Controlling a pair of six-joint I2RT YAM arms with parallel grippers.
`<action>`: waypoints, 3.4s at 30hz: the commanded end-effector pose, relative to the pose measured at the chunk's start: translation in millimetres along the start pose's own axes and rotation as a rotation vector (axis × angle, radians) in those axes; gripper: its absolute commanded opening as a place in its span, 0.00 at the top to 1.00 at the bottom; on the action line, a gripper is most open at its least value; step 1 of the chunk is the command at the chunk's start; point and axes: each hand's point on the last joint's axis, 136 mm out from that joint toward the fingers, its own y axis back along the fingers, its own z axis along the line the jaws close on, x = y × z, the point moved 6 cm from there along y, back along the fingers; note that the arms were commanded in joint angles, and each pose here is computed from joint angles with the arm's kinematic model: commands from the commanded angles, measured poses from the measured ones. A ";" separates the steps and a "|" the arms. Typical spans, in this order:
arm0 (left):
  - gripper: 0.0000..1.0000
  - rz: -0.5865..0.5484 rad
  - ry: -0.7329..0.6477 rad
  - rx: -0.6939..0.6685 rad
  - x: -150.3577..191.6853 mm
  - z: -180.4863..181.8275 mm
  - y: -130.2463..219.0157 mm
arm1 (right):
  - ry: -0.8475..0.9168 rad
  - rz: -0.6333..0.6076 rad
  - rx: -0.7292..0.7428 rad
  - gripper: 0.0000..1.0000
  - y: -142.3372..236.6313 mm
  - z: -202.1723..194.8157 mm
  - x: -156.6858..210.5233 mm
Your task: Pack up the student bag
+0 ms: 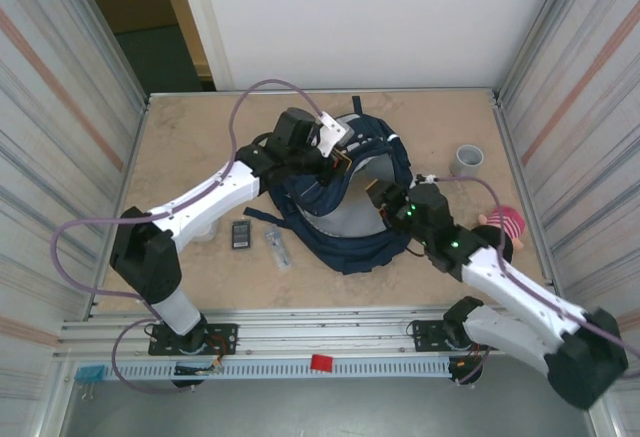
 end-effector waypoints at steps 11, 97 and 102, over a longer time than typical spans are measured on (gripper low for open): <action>0.69 0.294 -0.041 0.099 107.1 -24.8 -95.0 | 0.288 -0.041 0.191 0.45 59.1 -24.7 -10.2; 0.58 0.153 -0.119 0.051 139.6 -3.1 67.9 | 0.557 0.812 -0.106 0.38 -68.3 36.4 70.6; 0.58 0.152 -0.182 0.128 136.3 -17.2 57.0 | 0.513 0.835 -0.093 0.41 -73.8 31.0 69.6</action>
